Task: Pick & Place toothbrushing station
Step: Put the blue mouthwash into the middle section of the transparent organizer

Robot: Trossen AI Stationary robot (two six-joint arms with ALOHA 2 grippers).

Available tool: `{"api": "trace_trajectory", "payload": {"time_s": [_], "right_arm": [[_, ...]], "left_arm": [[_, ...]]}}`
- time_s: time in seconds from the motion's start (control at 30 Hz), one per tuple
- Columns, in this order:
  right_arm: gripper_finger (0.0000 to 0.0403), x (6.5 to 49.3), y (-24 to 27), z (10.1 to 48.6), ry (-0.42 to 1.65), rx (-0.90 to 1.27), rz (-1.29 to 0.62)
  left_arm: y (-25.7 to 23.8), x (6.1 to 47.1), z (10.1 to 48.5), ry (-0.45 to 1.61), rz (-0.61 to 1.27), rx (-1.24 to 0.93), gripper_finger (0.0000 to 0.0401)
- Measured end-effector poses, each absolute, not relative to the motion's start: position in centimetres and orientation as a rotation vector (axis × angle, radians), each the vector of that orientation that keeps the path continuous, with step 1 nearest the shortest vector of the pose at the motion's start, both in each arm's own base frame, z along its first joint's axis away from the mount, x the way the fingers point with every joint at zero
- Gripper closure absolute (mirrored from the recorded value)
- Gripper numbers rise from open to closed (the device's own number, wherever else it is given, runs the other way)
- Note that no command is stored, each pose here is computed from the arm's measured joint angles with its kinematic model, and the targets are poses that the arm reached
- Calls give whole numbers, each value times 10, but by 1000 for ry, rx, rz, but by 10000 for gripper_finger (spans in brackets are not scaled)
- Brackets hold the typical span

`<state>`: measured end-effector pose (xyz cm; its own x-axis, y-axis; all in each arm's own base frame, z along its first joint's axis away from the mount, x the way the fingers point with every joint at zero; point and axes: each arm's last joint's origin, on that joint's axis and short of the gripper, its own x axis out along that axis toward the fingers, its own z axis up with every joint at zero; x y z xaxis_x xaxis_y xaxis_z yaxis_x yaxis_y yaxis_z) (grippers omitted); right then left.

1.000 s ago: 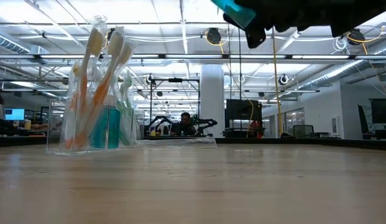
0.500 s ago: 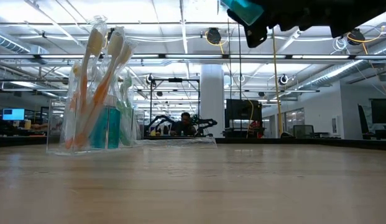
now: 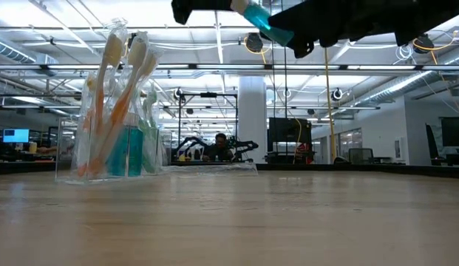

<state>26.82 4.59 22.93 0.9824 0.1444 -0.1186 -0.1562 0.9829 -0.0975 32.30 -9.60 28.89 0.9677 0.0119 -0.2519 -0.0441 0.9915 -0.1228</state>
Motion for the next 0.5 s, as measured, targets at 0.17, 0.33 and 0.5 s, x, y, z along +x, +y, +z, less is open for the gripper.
{"api": "trace_trajectory", "payload": {"time_s": [0.17, 0.33, 0.5], "right_arm": [[241, 269, 46, 230, 101, -109, 149], [240, 269, 46, 229, 107, -110, 151], [234, 269, 46, 230, 97, -109, 151]], "left_arm": [[-86, 325, 286, 276, 64, -127, 169], [-80, 326, 284, 292, 83, -131, 169], [-80, 326, 283, 308, 84, -114, 169]]}}
